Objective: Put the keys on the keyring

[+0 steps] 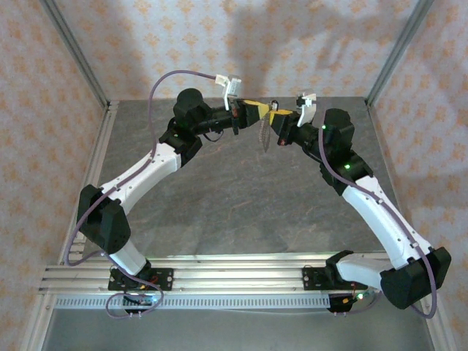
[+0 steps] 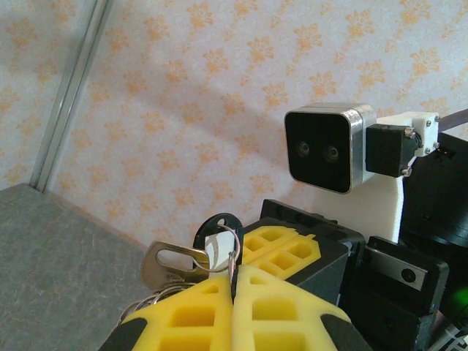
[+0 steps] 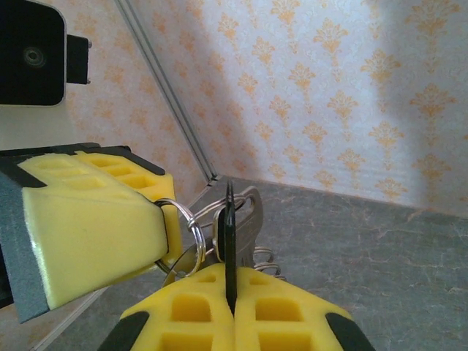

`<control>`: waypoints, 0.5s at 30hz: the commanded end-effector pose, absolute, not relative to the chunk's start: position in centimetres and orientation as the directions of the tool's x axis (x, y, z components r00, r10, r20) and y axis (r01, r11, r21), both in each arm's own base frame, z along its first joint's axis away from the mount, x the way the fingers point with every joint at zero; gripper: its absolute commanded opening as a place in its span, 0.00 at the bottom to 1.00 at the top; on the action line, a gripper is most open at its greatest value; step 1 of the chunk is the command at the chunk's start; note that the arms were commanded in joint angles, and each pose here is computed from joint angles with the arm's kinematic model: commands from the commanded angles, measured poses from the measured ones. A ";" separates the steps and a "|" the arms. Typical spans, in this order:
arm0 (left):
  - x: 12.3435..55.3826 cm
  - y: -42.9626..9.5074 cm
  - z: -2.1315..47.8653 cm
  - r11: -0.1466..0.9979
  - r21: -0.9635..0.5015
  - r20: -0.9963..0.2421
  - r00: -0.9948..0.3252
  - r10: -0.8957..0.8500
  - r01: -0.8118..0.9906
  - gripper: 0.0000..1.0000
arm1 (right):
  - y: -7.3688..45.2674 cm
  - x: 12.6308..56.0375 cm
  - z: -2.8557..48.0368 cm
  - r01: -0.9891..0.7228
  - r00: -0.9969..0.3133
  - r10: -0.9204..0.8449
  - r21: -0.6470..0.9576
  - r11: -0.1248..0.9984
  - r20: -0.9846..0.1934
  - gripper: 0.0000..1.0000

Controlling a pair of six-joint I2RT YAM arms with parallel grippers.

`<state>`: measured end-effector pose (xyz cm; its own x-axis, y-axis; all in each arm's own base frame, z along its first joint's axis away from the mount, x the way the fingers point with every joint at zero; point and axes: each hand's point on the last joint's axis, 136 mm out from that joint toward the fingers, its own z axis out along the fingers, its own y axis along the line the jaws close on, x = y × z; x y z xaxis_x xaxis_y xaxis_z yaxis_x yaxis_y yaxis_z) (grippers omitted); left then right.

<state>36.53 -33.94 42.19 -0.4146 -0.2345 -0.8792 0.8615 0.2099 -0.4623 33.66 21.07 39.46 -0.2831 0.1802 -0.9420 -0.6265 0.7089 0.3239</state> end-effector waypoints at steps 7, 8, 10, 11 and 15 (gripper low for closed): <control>35.4 -33.9 43.7 0.191 -0.421 -0.896 -0.373 -0.241 0.887 0.00 | 19.9 33.3 39.1 -0.595 -0.255 0.177 0.298 0.746 -0.951 0.00; 35.4 -33.9 43.7 0.192 -0.422 -0.895 -0.374 -0.241 0.886 0.00 | 19.9 33.3 39.0 -0.596 -0.258 0.177 0.300 0.745 -0.950 0.00; 35.3 -33.9 43.8 0.190 -0.422 -0.895 -0.374 -0.241 0.886 0.00 | 19.9 33.2 38.9 -0.594 -0.257 0.178 0.301 0.747 -0.950 0.00; 35.4 -33.9 43.7 0.191 -0.423 -0.895 -0.375 -0.241 0.886 0.00 | 19.9 33.2 38.9 -0.594 -0.257 0.179 0.302 0.746 -0.950 0.00; 35.3 -33.9 43.8 0.188 -0.424 -0.894 -0.376 -0.243 0.886 0.00 | 20.0 33.2 39.5 -0.602 -0.249 0.179 0.297 0.741 -0.952 0.00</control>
<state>36.56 -34.00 41.76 -0.4314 -0.2249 -0.8737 0.8528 0.2143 -0.4763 33.46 20.43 38.35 -0.2883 0.1735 -0.9417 -0.6014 0.7325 0.3190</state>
